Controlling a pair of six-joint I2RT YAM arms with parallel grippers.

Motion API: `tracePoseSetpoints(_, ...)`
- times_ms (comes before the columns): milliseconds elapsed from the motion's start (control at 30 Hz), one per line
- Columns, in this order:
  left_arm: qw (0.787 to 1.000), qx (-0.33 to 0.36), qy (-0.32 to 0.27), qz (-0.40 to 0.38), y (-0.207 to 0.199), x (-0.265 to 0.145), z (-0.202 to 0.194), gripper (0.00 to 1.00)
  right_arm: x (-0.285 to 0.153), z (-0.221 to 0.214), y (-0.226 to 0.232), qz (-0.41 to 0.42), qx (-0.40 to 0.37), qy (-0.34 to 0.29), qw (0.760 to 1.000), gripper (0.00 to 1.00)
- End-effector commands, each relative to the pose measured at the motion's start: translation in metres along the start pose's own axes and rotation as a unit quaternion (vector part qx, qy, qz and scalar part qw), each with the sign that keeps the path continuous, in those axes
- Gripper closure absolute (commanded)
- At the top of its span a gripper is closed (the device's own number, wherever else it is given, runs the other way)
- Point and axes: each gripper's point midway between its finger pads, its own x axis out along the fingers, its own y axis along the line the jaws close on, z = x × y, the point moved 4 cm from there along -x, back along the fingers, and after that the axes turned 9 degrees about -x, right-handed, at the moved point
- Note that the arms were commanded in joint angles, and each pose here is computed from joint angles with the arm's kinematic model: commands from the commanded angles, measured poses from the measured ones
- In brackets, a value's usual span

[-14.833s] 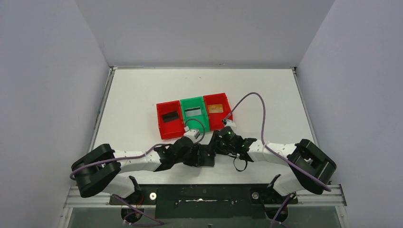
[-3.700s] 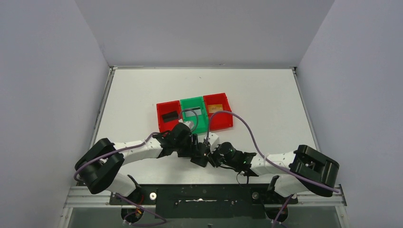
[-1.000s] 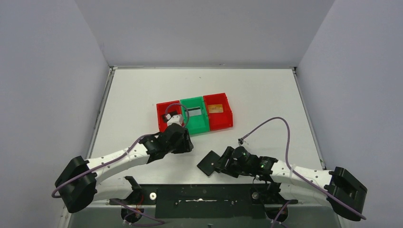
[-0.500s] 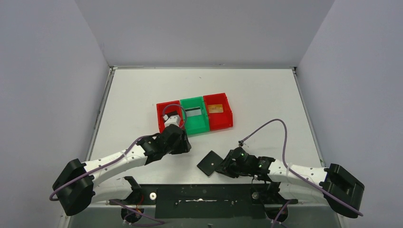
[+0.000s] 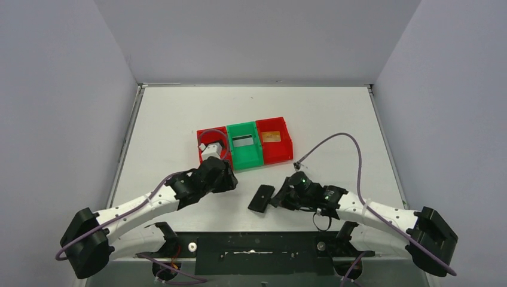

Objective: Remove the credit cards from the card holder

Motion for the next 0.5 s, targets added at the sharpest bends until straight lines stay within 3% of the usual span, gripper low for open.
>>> tracePoseSetpoints(0, 0.997, -0.029, -0.066, -0.01, -0.001, -0.017, 0.023, 0.49, -0.039, 0.052, 0.074, 0.103, -0.165, -0.066, 0.979, 1.0)
tracePoseSetpoints(200, 0.991, -0.061, -0.118, -0.017, 0.008, -0.039, 0.038, 0.47, -0.05, 0.074, 0.116, 0.15, -0.274, -0.03, 0.949, 1.0)
tracePoseSetpoints(467, 0.982, -0.092, -0.164, 0.004, 0.026, -0.064, 0.051, 0.45, -0.031, 0.077, 0.169, 0.237, -0.324, 0.025, 0.916, 1.0)
